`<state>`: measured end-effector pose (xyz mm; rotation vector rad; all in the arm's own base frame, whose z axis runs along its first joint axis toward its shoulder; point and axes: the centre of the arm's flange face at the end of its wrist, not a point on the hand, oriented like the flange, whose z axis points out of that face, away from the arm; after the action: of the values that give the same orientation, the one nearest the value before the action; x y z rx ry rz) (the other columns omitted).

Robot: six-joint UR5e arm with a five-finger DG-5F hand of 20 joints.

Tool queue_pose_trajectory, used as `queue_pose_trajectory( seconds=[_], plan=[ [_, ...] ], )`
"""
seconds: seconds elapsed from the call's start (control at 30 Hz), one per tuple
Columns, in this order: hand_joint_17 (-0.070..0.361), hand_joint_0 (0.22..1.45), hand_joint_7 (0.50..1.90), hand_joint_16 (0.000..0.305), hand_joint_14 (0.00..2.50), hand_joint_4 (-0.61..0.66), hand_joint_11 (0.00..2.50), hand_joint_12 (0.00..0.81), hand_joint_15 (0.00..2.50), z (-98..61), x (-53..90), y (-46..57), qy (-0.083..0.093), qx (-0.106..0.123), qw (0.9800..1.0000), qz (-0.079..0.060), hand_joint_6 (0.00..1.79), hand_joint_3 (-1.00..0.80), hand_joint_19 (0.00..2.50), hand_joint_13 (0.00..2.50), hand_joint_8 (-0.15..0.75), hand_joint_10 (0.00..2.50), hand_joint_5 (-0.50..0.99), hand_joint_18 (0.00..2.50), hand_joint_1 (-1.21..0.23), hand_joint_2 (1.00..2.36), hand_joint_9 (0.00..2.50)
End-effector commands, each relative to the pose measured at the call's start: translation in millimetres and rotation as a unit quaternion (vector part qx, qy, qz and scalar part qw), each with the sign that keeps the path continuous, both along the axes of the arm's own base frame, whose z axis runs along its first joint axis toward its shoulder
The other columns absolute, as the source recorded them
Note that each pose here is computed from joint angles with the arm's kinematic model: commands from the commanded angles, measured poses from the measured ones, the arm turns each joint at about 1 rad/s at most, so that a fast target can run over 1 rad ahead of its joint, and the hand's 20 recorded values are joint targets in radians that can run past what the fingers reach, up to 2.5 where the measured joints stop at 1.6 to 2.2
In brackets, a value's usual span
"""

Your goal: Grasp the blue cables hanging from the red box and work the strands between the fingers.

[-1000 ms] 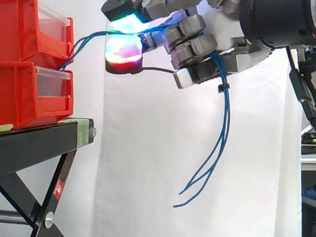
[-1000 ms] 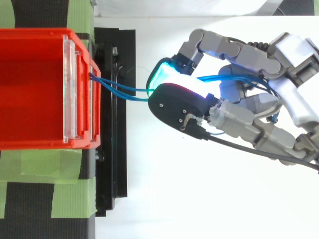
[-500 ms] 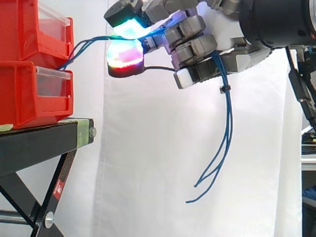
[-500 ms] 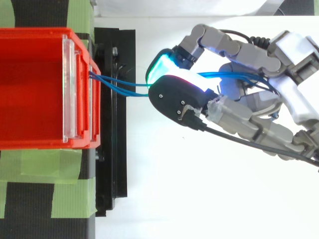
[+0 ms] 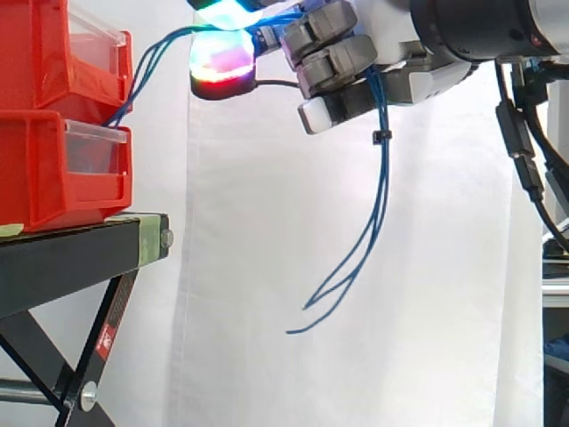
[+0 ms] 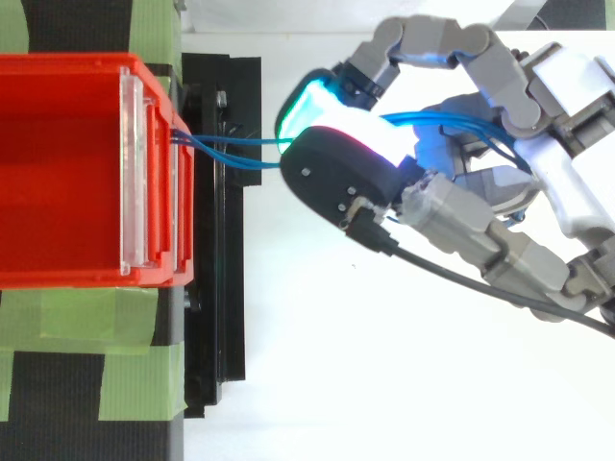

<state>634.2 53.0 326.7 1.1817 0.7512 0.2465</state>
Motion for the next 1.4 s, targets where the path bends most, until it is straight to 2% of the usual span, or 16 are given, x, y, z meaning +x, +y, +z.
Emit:
queue_pose_trajectory(
  seconds=[0.0, 0.07, 0.2, 0.3, 0.43, 0.5, 0.63, 0.73, 0.8, 0.93, 1.07, 1.13, 1.17, 1.2, 1.33, 1.37],
  plan=[
    [0.125, 1.3, 1.45, 0.056, 2.5, -0.04, 2.5, 0.486, 1.59, 0.7, 0.7, 0.1, 0.0, -0.002, 1.0, -0.001, 0.9, 0.19, 0.83, 1.47, 0.439, 2.5, 0.39, 1.79, -0.7, 1.0, 1.05],
    [0.125, 1.3, 1.66, 0.056, 2.5, 0.13, 2.5, 0.486, 1.59, -0.7, 0.5, -0.1, 0.003, -0.002, 1.0, -0.003, 0.07, 0.14, 0.83, 1.47, 0.439, 2.5, 0.74, 1.79, -0.68, 1.01, 1.05],
    [0.125, 1.29, 1.48, 0.056, 2.5, 0.22, 2.5, 0.486, 1.59, -3.6, -2.1, -2.0, 0.014, -0.001, 0.9998, -0.011, 0.02, 0.19, 0.83, 1.47, 0.439, 2.5, 0.77, 1.79, -0.68, 1.01, 1.05],
    [0.125, 1.32, 1.69, 0.056, 2.5, 0.12, 2.5, 0.486, 1.59, -8.0, -3.0, -2.9, 0.022, 0.0, 0.9996, -0.016, 0.01, 0.33, 0.83, 1.47, 0.439, 2.5, 0.79, 1.79, -0.67, 1.01, 1.05],
    [0.125, 1.31, 1.39, 0.056, 2.5, 0.06, 2.5, 0.486, 1.59, -25.5, -1.7, -3.9, 0.022, 0.013, 0.9994, -0.022, 0.62, 0.38, 0.83, 1.47, 0.439, 2.5, 0.52, 1.79, -0.69, 1.0, 1.05],
    [0.125, 1.08, 1.25, 0.056, 2.5, 0.04, 2.5, 0.486, 1.59, -27.4, -1.7, -2.0, 0.01, 0.024, 0.9995, -0.019, 1.31, 0.29, 0.83, 1.47, 0.439, 2.5, 0.13, 1.79, -0.78, 1.25, 1.05],
    [0.125, 0.77, 1.15, 0.056, 2.5, 0.06, 2.5, 0.486, 1.59, -30.0, -4.7, 2.7, 0.019, 0.022, 0.9995, -0.013, 1.37, 0.05, 0.83, 1.47, 0.439, 2.5, 0.12, 1.79, -0.8, 1.65, 1.05],
    [0.125, 0.8, 1.25, 0.056, 2.5, -0.06, 2.5, 0.486, 1.59, -31.5, -5.1, 3.5, 0.02, 0.022, 0.9995, -0.01, 1.25, 0.0, 0.83, 1.47, 0.439, 2.5, 0.17, 1.79, -0.79, 1.64, 1.05],
    [0.125, 1.27, 1.58, 0.056, 2.5, 0.06, 2.5, 0.486, 1.59, -32.4, -5.0, 4.6, 0.021, 0.022, 0.9995, -0.009, 0.38, 0.21, 0.83, 1.47, 0.439, 2.5, 0.62, 1.79, -0.66, 1.01, 1.05],
    [0.125, 1.29, 1.55, 0.056, 2.5, 0.23, 2.5, 0.486, 1.59, -38.0, -2.9, 5.9, 0.021, 0.02, 0.9996, -0.006, 0.01, 0.16, 0.83, 1.47, 0.439, 2.5, 0.79, 1.79, -0.69, 1.01, 1.05],
    [0.125, 0.9, 1.52, 0.056, 2.5, 0.19, 2.5, 0.486, 1.59, -47.0, 2.2, 8.5, 0.011, 0.025, 0.9996, -0.004, 0.01, 0.02, 0.83, 1.47, 0.439, 2.5, 0.75, 1.79, -0.6, 1.52, 1.05],
    [0.125, 0.87, 1.57, 0.056, 2.5, 0.17, 2.5, 0.486, 1.59, -50.2, 4.4, 9.6, 0.005, 0.028, 0.9996, -0.004, 0.0, 0.06, 0.83, 1.47, 0.439, 2.5, 0.7, 1.79, -0.62, 1.52, 1.05],
    [0.125, 0.91, 1.5, 0.056, 2.5, 0.12, 2.5, 0.486, 1.59, -49.1, 5.4, 10.2, 0.0, 0.03, 0.9996, -0.003, 0.28, 0.09, 0.83, 1.47, 0.439, 2.5, 0.55, 1.79, -0.69, 1.46, 1.05],
    [0.125, 1.08, 1.22, 0.056, 2.5, 0.09, 2.5, 0.486, 1.59, -48.2, 6.2, 11.7, 0.001, 0.026, 0.9997, -0.002, 1.08, 0.22, 0.83, 1.47, 0.439, 2.5, 0.19, 1.79, -0.76, 1.18, 1.05],
    [0.125, 1.11, 1.22, 0.056, 2.5, 0.12, 2.5, 0.486, 1.59, -46.1, 9.2, 15.8, -0.001, 0.018, 0.9998, 0.004, 1.34, 0.25, 0.83, 1.47, 0.439, 2.5, 0.06, 1.79, -0.82, 1.02, 1.05],
    [0.125, 0.9, 1.18, 0.056, 2.5, 0.16, 2.5, 0.486, 1.59, -45.4, 9.7, 16.2, -0.002, 0.017, 0.9998, 0.005, 1.39, 0.1, 0.83, 1.47, 0.439, 2.5, 0.05, 1.79, -0.86, 1.22, 1.05]
  ],
)
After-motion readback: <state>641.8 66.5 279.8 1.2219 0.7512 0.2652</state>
